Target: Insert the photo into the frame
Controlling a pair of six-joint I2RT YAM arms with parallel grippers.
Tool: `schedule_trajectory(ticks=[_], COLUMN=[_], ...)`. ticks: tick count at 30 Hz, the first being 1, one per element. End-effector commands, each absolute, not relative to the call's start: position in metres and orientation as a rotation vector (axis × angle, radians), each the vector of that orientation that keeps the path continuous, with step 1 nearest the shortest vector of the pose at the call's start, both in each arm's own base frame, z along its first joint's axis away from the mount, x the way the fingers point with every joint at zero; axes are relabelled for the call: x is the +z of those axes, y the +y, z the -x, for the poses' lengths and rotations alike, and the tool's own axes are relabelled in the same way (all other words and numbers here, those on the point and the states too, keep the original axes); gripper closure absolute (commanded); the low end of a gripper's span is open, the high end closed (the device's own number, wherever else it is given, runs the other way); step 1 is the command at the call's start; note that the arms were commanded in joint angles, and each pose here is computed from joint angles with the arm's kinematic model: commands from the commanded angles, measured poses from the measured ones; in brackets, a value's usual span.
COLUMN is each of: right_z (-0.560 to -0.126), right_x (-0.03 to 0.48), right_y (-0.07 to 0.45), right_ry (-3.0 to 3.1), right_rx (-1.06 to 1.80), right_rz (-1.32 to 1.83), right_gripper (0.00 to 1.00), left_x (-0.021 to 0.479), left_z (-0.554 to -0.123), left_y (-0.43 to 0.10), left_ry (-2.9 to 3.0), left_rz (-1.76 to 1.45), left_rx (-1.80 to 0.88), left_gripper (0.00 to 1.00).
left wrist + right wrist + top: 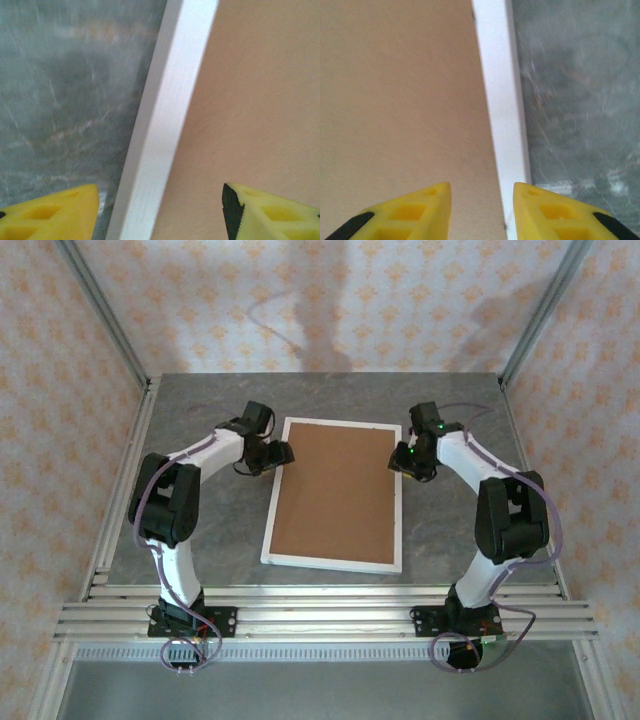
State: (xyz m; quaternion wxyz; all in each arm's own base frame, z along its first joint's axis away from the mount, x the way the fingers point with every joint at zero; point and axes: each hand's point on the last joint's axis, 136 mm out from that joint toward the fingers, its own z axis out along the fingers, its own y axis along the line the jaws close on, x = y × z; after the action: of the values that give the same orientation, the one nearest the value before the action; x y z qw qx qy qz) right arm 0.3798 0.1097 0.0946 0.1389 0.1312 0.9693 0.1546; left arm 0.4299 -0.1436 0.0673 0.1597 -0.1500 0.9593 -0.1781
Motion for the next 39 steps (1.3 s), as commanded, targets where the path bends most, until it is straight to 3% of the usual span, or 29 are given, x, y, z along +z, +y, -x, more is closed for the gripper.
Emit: schedule_trajectory(ticks=[1, 11, 17, 24, 39], right_z=[-0.400, -0.447, -0.448, -0.453, -0.435], right_x=[0.109, 0.085, 0.066, 0.054, -0.002], right_y=[0.101, 0.089, 0.084, 0.080, 0.089], right_ry=[2.774, 2.802, 2.841, 2.864, 3.034], right_rx=[0.410, 0.374, 0.317, 0.272, 0.313], right_rz=[-0.377, -0.405, -0.385, -0.385, -0.401], right_gripper=[0.63, 0.65, 0.66, 0.66, 0.63], left_x=[0.072, 0.058, 0.047, 0.032, 0.010], left_z=[-0.454, -0.457, -0.447, -0.441, -0.434], left_y=[-0.128, -0.129, -0.135, -0.136, -0.137], left_ry=[2.724, 2.800, 2.831, 2.865, 2.918], left_rz=[0.391, 0.289, 0.259, 0.262, 0.263], left_rx=[-0.431, -0.385, -0.377, -0.358, -0.336], left_gripper=[0.32, 0.39, 0.42, 0.56, 0.60])
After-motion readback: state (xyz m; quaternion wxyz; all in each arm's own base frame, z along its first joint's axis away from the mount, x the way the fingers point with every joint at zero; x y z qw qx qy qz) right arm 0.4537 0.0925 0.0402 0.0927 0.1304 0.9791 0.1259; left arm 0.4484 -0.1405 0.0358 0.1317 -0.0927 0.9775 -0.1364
